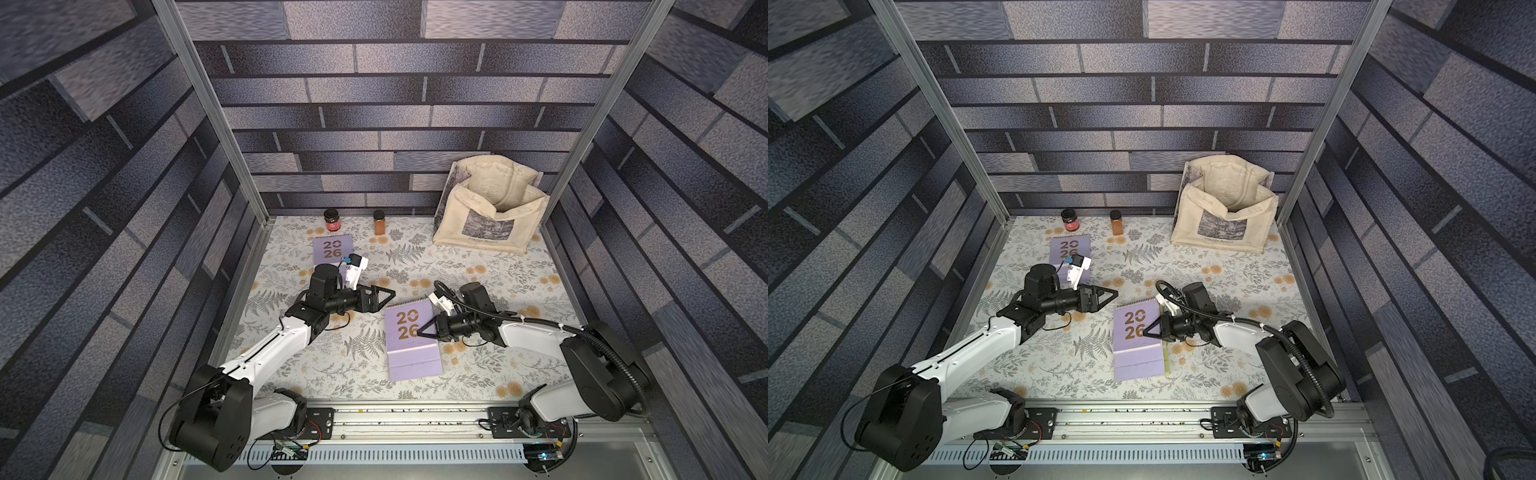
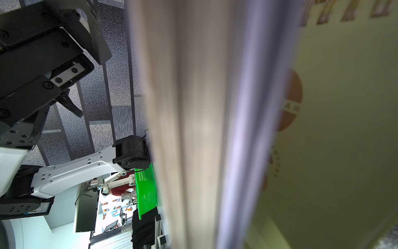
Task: Stack the calendars
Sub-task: Place the calendar at the calendar.
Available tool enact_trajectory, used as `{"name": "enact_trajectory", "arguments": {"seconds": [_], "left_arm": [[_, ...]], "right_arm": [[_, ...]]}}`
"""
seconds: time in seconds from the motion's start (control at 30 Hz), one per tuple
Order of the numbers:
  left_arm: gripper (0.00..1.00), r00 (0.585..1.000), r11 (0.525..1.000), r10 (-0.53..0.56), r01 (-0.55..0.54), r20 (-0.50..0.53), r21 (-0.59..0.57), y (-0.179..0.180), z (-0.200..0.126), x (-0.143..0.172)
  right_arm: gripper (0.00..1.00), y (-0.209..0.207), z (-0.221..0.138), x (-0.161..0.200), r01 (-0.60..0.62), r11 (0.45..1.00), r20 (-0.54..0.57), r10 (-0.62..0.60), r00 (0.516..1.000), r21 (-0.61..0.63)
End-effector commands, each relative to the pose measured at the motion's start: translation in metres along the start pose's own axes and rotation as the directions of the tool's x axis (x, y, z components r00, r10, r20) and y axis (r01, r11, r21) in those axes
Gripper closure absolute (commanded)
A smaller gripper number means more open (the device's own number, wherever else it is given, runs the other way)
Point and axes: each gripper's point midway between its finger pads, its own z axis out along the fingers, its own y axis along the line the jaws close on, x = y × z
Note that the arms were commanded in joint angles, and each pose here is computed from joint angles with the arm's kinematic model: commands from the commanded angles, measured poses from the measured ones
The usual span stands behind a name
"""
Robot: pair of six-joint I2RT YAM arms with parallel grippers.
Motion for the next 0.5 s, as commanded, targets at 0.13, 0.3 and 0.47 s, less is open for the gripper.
{"name": "enact_trajectory", "arguments": {"seconds": [0.13, 0.3, 0.47], "left_arm": [[0.0, 1.0, 1.0, 0.001, 0.0, -0.018, 0.024, -0.005, 0.003, 0.007], [0.0, 0.999, 0.999, 0.008, -0.007, -0.033, 0.043, -0.01, 0.006, 0.011], [0.0, 0.998, 0.998, 0.013, -0.008, -0.066, 0.067, -0.013, 0.011, 0.019]], "right_arm": [[1.0, -0.016, 0.003, 0.002, -0.001, 0.999, 0.016, 0.0, 1.0, 0.052], [1.0, -0.02, 0.003, 0.003, -0.017, 0.998, 0.026, 0.015, 1.0, 0.064], [1.0, -0.026, 0.003, 0.002, -0.03, 0.996, 0.034, 0.027, 0.999, 0.084]]}}
